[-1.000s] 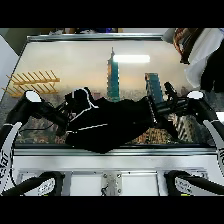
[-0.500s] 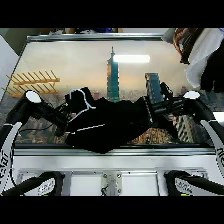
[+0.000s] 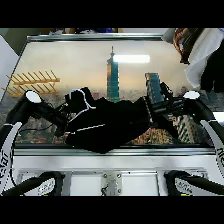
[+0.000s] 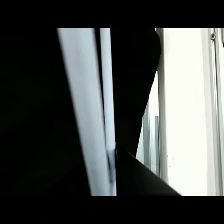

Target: Fold the clothes and pants, and hang the long-sleeved shirts on hangers.

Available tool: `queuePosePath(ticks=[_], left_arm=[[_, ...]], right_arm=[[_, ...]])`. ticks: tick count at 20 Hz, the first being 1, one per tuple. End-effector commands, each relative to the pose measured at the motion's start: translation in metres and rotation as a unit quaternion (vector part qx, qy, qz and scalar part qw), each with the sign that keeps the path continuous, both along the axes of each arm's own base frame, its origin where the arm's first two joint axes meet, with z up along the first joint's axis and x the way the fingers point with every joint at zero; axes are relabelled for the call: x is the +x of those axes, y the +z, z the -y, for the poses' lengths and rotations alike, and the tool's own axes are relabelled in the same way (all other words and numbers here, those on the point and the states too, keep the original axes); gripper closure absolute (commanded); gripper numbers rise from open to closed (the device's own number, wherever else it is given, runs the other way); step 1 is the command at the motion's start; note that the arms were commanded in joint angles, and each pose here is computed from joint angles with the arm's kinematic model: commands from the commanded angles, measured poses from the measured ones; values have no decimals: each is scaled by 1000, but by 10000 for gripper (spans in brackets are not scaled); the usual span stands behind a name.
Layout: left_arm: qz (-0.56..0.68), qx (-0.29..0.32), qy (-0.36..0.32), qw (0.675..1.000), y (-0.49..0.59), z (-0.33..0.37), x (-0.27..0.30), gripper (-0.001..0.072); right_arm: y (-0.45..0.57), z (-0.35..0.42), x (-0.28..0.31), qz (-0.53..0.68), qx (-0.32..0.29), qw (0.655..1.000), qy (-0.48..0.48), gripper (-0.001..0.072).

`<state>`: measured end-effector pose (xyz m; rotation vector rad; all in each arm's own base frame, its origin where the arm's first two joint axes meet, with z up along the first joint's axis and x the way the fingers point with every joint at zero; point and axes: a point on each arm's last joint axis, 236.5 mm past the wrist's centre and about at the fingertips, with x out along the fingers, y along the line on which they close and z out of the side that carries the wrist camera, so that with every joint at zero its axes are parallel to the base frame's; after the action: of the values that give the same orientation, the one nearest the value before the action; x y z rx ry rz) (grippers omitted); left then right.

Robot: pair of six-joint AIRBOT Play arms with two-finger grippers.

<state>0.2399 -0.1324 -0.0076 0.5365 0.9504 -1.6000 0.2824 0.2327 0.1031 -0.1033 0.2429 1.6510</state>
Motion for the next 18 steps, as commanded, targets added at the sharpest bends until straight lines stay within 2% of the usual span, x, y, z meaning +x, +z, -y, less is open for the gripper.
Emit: queuePosePath(ticks=[1,2,3,7,11,18], left_arm=[[1,-26,10,1000,8,11,3,687],[-2,-25,14,1000,8,11,3,687],[-4,-24,16,1000,8,11,3,687],[-4,-24,16,1000,8,11,3,687],[-4,-24,16,1000,8,11,3,687],[-4,-23,16,1000,7,10,3,687]], right_arm=[[0,0,0,0,0,1000,0,158],[0,0,0,0,0,1000,0,465],[0,0,0,-1,0,1000,0,686],[0,0,0,89,9,996,19,688],[-8,0,17,231,-1,973,18,688],[-9,1,27,213,-10,977,-6,687]])
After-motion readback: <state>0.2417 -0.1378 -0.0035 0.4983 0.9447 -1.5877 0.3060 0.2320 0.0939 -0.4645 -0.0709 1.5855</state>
